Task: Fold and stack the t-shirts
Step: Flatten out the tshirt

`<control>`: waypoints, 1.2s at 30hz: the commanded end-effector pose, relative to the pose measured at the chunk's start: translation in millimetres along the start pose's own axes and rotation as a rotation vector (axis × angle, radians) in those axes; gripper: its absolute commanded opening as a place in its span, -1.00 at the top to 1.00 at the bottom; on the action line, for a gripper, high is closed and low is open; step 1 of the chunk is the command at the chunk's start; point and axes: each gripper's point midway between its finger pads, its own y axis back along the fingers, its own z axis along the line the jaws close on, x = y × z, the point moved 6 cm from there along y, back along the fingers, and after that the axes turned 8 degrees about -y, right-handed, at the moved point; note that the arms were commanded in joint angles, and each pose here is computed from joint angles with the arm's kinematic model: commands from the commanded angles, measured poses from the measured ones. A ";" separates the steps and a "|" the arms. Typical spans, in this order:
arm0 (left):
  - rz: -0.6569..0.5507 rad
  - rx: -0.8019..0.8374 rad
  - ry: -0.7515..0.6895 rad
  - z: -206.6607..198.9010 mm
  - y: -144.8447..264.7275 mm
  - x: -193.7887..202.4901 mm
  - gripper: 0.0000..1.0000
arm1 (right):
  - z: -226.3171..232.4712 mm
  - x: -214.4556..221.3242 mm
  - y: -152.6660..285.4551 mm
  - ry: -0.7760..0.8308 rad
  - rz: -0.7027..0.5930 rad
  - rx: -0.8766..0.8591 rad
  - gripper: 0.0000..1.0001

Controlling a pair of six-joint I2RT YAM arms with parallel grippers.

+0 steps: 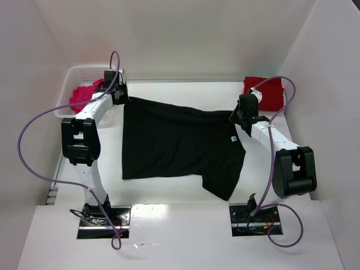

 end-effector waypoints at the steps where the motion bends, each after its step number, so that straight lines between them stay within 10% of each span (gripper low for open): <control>1: -0.094 0.017 -0.039 -7.2 0.6 -33.9 1.00 | 8.9 -32.2 -4.6 -0.006 -0.115 -0.012 1.00; 14: -0.042 0.076 -0.088 -37.8 -16.5 -18.0 1.00 | -16.3 -48.5 -42.6 -0.077 -0.103 0.071 0.86; 26: 0.042 0.124 -0.134 -55.1 -12.2 19.8 1.00 | 16.8 -61.0 -36.0 0.023 -0.067 -0.155 -0.94; 36: 0.083 0.141 -0.151 -53.0 -3.4 42.9 1.00 | 42.1 -78.4 -103.4 0.110 -0.031 -0.206 -0.95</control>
